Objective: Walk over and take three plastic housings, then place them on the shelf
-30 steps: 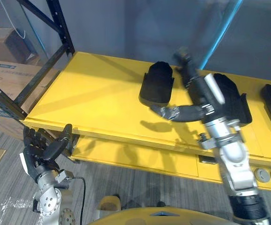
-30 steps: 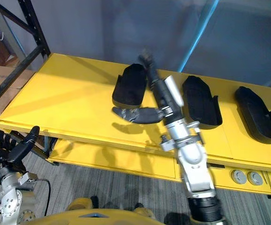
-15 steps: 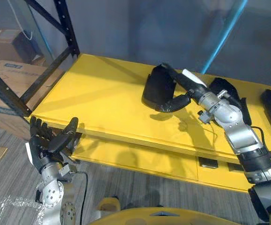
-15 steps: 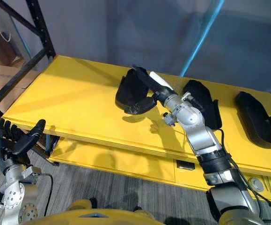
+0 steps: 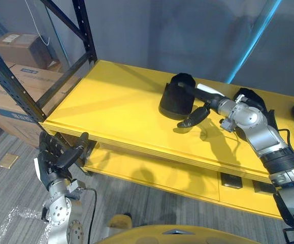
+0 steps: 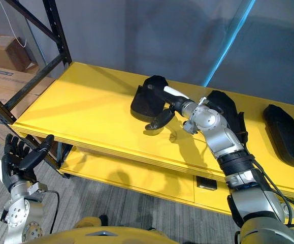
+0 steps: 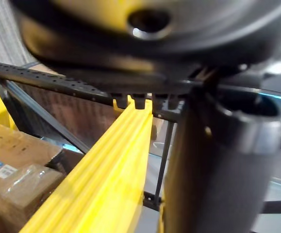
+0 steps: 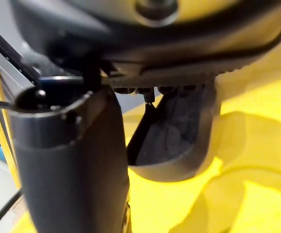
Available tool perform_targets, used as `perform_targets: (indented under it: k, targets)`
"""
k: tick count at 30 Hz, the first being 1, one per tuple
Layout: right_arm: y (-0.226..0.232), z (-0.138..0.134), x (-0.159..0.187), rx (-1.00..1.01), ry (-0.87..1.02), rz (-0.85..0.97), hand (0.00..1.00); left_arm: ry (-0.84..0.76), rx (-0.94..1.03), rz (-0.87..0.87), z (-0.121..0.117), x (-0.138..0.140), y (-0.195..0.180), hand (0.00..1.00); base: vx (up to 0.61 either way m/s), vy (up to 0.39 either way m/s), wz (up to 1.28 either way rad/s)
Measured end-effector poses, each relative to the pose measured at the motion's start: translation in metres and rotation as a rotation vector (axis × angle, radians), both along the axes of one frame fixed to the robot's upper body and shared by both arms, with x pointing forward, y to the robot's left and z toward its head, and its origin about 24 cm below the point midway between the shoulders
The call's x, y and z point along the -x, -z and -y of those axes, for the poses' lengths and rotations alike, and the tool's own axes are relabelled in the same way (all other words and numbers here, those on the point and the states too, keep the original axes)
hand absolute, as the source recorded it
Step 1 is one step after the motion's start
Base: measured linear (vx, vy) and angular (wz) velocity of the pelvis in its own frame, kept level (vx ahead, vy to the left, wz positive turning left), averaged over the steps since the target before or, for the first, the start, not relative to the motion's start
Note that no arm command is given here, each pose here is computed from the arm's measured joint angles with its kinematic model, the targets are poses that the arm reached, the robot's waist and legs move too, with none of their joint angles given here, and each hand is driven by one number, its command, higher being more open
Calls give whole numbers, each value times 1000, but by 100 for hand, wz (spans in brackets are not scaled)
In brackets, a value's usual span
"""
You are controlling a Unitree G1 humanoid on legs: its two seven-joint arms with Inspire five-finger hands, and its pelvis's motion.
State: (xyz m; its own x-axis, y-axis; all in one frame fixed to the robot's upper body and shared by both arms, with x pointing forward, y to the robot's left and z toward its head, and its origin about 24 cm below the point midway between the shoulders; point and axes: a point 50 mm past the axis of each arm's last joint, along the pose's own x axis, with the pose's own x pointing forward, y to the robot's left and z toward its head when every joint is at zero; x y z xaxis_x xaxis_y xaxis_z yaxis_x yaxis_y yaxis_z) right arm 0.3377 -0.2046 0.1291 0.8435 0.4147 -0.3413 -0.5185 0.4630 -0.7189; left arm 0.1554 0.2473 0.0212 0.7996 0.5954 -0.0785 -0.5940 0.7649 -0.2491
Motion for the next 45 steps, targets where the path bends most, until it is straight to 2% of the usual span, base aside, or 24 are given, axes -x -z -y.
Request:
perform_targets:
  k: [3, 9, 21, 28, 36, 45]
  targets:
    - [10, 2, 1, 19, -14, -95, 100, 3, 1, -2, 0, 0, 0, 100, 1, 1, -1]
    - [10, 11, 5, 96, -42, -160, 100, 12, 9, -30, 1, -1, 3, 100, -1, 4, -2]
    - [11, 21, 8, 157, -42, -199, 100, 22, 26, -19, 2, -3, 2, 100, -1, 8, -4]
    - [11, 18, 9, 144, -83, -206, 100, 25, 25, -5, 2, -7, 0, 100, 0, 0, 0]
    - [11, 11, 12, 29, -149, -245, 100, 35, 23, -3, 2, -7, 0, 100, 0, 0, 0]
    - [12, 9, 14, 35, -178, -280, 100, 44, 23, -3, 2, -7, 0, 100, 0, 0, 0]
